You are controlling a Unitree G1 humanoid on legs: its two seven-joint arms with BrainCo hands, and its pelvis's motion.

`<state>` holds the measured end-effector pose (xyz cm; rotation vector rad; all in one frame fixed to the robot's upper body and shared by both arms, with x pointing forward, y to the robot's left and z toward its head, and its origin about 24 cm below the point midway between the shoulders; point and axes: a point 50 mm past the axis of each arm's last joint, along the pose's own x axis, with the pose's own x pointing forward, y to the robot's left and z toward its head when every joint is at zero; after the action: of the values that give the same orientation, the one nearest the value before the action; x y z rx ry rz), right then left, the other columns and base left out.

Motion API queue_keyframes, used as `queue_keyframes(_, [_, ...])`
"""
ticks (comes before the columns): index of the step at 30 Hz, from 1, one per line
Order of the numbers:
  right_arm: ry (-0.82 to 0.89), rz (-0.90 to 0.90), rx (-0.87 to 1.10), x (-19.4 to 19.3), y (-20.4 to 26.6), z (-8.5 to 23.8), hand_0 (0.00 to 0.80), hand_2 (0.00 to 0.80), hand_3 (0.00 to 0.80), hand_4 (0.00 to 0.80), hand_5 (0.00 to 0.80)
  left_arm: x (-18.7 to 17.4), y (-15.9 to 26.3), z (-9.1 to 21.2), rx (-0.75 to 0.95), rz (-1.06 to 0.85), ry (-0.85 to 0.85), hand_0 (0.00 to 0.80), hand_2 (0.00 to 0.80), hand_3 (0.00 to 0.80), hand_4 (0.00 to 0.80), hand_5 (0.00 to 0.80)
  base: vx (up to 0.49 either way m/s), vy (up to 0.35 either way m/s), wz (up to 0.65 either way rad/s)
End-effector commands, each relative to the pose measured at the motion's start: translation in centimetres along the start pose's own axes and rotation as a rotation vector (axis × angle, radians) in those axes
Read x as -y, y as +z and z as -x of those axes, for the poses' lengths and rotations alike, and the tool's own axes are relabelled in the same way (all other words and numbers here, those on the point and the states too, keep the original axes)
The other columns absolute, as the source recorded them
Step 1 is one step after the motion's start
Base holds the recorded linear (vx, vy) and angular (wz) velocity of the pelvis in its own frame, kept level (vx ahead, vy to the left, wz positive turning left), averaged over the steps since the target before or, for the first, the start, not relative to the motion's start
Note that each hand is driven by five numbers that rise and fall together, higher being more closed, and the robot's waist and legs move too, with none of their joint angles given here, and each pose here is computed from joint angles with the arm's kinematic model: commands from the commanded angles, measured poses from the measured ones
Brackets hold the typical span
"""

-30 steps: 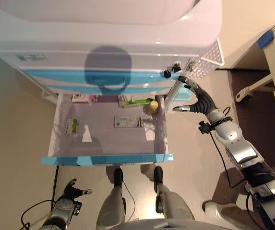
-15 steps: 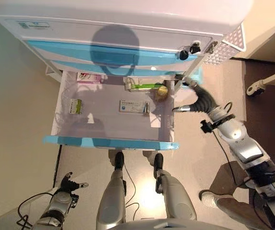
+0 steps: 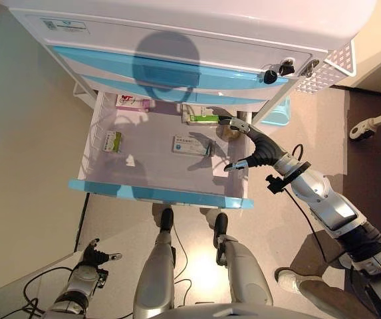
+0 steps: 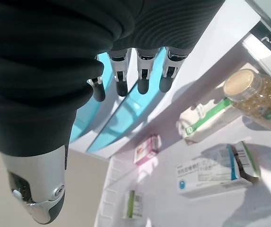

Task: Open the drawer and pick up the medicine

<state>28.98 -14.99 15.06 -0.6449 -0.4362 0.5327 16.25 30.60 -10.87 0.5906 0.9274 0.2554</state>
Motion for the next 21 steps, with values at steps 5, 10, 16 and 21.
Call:
queue_keyframes(5, [0.029,-0.020,0.156,-1.0,2.8,-1.5,0.000,0.000,0.000,0.000,0.000,-1.9,-1.1,0.0,-0.017,-0.095,0.039,0.000,0.000,0.000,0.000,0.000,0.008,-0.002,0.02])
queue_keyframes(10, [0.028,0.017,0.164,-1.2,2.9,-3.0,0.000,0.000,0.000,0.000,0.000,-1.8,-0.9,0.0,-0.014,-0.109,0.036,0.000,0.000,0.000,0.000,0.000,0.000,-0.004,0.01])
queue_keyframes(16, [0.023,0.084,0.155,-1.8,3.0,-5.3,0.000,0.000,0.000,0.000,0.000,-1.5,-0.7,-0.1,-0.009,-0.130,0.033,0.000,0.000,0.000,0.000,0.000,0.003,-0.009,0.02])
queue_keyframes(21, [0.024,0.112,0.132,-2.4,2.8,-7.0,0.000,0.000,0.000,0.000,0.000,-1.5,-0.5,-0.1,-0.011,-0.143,0.040,0.000,0.000,0.000,0.000,0.000,0.005,-0.004,0.01])
